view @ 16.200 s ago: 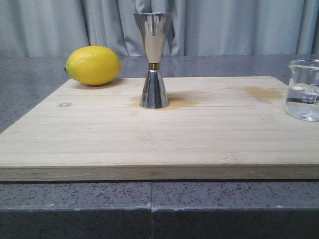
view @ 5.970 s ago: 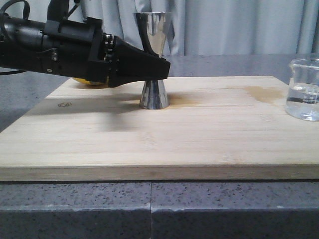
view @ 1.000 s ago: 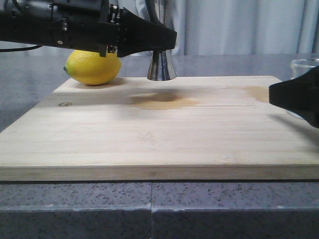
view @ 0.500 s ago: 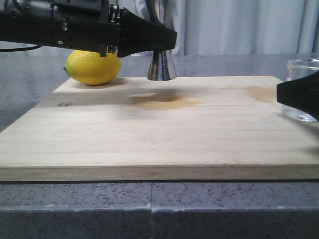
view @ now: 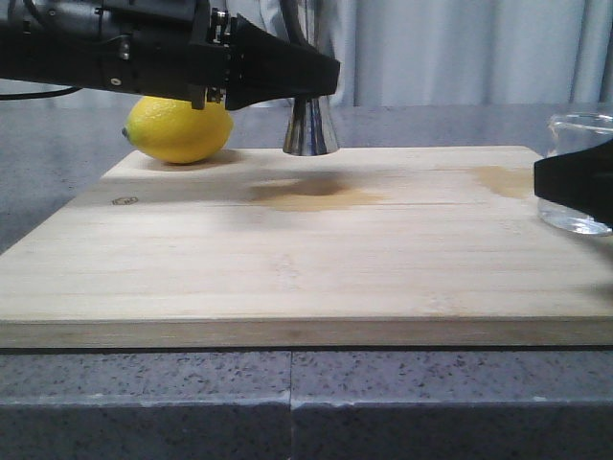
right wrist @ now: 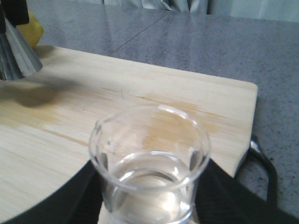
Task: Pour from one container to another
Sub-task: 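Lift the beaker with the right gripper above the jigger, then tilt the beaker with the right gripper, pouring liquid into the jigger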
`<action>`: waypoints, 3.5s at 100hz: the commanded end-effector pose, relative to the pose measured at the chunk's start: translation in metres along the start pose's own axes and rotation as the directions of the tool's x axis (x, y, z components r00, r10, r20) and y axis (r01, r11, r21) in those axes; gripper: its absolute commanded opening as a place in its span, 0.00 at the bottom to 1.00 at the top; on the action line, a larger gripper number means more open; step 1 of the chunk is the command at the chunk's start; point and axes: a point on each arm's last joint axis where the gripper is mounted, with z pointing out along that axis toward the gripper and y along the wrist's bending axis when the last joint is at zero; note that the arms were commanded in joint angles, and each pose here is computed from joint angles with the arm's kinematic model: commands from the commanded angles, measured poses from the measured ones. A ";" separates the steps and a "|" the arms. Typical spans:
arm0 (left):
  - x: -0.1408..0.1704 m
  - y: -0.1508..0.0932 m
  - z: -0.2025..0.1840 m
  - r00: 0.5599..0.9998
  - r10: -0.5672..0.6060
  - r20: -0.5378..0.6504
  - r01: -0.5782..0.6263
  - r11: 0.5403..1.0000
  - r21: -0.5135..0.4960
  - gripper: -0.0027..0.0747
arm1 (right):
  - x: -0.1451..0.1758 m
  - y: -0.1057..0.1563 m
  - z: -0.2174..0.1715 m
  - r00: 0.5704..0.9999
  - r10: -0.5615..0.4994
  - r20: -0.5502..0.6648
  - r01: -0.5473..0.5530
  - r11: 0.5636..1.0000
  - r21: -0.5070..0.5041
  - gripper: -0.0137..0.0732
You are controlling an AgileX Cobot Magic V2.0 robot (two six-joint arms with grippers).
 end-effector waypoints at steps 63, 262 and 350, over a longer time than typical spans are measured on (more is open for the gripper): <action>-0.035 -0.009 -0.002 0.987 0.026 0.157 -0.033 0.998 0.047 0.03 | -0.036 -0.005 0.014 0.991 0.001 0.132 -0.004 1.000 0.023 0.48; -0.035 -0.009 -0.002 0.987 0.026 0.157 -0.033 0.998 0.046 0.03 | -0.206 0.044 0.094 0.806 -0.578 0.126 0.589 0.805 -0.073 0.48; -0.035 -0.009 -0.002 0.987 0.026 0.157 -0.033 0.998 0.046 0.03 | -0.202 0.050 0.081 0.724 -0.667 0.175 0.686 0.722 -0.086 0.48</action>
